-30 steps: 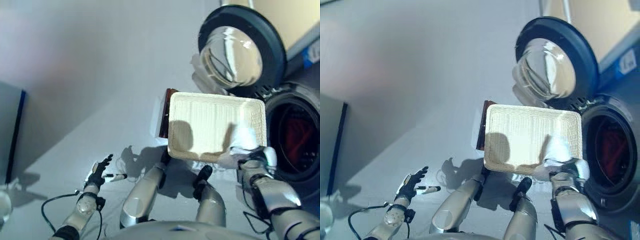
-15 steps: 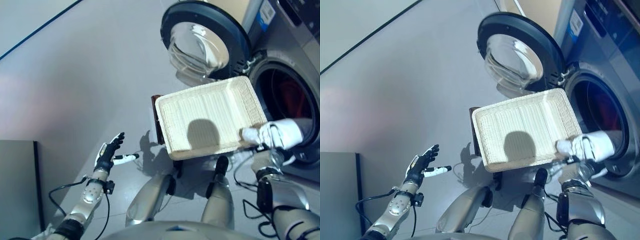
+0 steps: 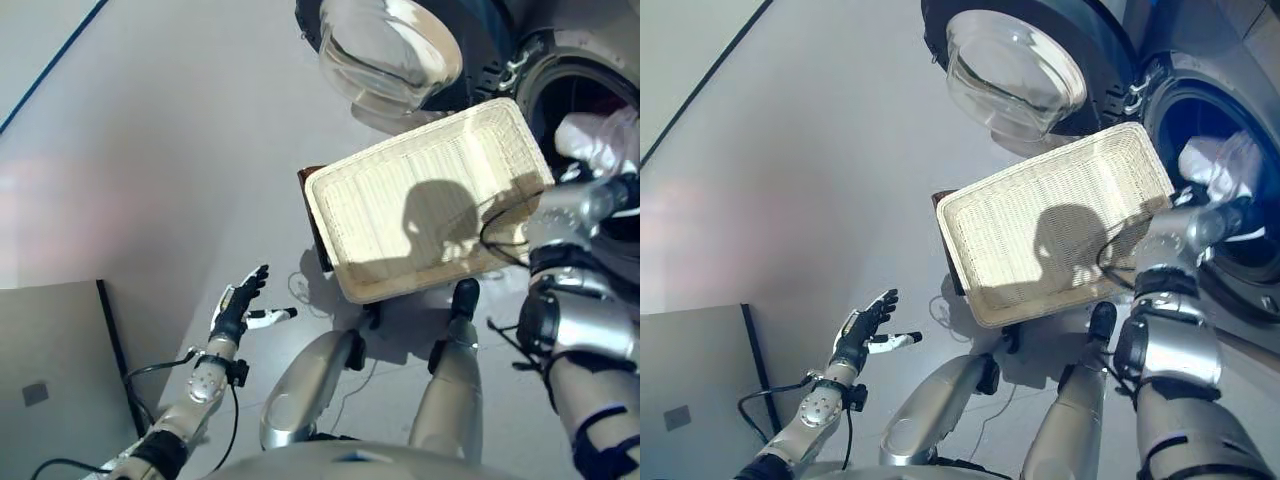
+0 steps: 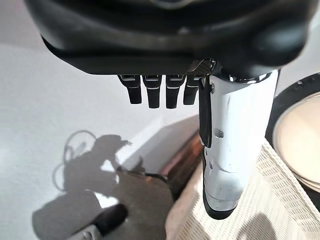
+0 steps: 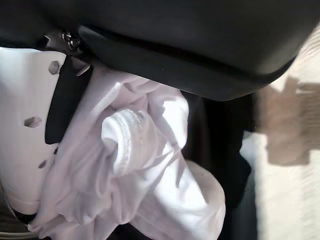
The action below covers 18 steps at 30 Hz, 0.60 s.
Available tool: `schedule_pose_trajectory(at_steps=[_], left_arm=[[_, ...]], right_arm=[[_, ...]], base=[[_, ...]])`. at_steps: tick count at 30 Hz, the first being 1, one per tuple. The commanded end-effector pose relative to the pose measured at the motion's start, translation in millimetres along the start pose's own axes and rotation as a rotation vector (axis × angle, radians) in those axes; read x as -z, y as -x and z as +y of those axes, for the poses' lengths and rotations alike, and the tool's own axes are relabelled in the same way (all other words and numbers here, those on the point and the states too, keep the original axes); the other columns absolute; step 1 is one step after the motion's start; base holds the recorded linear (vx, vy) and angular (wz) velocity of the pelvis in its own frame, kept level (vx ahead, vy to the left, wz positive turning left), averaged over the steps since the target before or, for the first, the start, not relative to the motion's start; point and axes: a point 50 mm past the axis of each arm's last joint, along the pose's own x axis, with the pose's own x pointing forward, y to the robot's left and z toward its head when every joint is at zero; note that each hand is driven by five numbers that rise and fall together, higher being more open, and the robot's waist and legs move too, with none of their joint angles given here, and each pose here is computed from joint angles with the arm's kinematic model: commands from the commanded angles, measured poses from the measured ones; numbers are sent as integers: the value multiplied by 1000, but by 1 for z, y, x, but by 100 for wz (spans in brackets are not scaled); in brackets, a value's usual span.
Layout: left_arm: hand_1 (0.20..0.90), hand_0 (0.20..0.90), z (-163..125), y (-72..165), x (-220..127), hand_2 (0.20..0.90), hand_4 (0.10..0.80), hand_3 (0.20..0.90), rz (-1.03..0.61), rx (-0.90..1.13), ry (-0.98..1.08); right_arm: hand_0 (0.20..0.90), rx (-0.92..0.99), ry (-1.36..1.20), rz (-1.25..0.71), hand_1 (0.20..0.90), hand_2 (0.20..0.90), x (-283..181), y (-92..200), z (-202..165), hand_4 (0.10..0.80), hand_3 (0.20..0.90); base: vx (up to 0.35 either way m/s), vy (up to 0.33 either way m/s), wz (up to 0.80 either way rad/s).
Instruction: Pick up the clothes and place them into the washing machine
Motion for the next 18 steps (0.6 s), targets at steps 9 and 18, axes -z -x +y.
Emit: schedule_pose_trajectory(at_steps=[9,18], left_arm=[[900,900,2,-2,-12,900,800,900,-76,-82,69],[900,900,-1,1,-6,900,800,900,-49,-70,90]], right_arm=[[200,-311,-304,-587,200,200,-138,51,88,300,200],[900,-297,-315,-531,900,900,-126,52,89,800,900]], base=[[11,12,-14],[14,-3,-6]])
